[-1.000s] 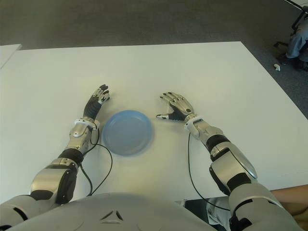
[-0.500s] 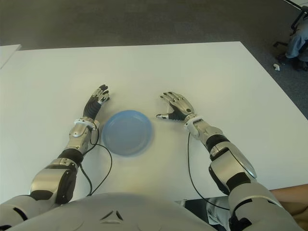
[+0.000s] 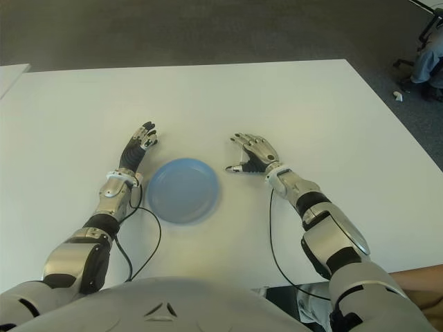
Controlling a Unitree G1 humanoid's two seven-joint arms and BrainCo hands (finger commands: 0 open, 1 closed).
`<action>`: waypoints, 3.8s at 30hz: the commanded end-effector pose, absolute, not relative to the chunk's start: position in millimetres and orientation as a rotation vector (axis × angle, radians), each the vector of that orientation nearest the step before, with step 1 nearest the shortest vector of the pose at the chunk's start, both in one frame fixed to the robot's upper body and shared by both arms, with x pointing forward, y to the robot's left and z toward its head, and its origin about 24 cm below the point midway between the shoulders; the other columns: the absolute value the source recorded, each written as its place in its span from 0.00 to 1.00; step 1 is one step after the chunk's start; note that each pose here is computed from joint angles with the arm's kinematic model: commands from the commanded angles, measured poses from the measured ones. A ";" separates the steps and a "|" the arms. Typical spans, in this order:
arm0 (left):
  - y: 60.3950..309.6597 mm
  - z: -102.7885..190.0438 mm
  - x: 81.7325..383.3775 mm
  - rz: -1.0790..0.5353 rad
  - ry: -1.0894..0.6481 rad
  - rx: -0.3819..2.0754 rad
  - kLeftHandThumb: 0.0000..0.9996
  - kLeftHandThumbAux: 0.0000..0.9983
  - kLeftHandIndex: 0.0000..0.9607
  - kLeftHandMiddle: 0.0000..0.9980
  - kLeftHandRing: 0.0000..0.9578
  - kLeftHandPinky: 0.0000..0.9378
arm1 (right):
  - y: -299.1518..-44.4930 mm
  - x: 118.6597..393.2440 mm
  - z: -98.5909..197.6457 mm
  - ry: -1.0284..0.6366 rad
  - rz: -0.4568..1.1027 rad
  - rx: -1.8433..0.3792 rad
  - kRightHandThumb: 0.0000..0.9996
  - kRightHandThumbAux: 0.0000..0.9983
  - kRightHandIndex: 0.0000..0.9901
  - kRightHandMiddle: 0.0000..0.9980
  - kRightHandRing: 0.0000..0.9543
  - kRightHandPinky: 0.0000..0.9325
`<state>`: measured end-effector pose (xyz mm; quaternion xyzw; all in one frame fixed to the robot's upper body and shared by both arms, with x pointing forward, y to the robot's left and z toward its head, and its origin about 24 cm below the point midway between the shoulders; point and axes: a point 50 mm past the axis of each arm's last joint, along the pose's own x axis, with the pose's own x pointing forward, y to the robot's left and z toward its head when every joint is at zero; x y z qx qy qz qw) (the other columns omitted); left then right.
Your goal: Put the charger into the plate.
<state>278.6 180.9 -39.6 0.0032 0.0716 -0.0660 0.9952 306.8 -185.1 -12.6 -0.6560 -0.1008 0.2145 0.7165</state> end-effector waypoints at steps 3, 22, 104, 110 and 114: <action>182.3 -96.4 225.5 -0.131 0.488 -0.018 0.01 0.48 0.02 0.02 0.02 0.06 | -198.5 280.2 -46.4 -0.061 0.625 -1.587 0.68 0.42 0.26 0.56 0.66 0.76; 178.1 -89.7 229.4 -0.152 0.436 -0.023 0.00 0.46 0.02 0.02 0.03 0.07 | -202.3 279.4 -34.8 -0.153 0.570 -1.771 0.75 0.71 0.45 0.84 0.89 0.91; 177.4 -93.6 230.8 -0.147 0.487 -0.036 0.00 0.48 0.03 0.05 0.04 0.07 | -192.8 299.8 44.2 -0.518 0.108 -1.391 0.75 0.71 0.44 0.89 0.92 0.96; 176.4 -93.5 231.3 -0.150 0.485 -0.032 0.00 0.48 0.03 0.05 0.04 0.08 | -192.4 299.6 46.7 -0.519 0.092 -1.359 0.75 0.71 0.44 0.88 0.92 0.95; 176.4 -93.5 231.4 -0.151 0.486 -0.033 0.00 0.49 0.03 0.05 0.04 0.08 | -193.4 298.7 47.4 -0.518 0.087 -1.331 0.74 0.71 0.44 0.88 0.91 0.93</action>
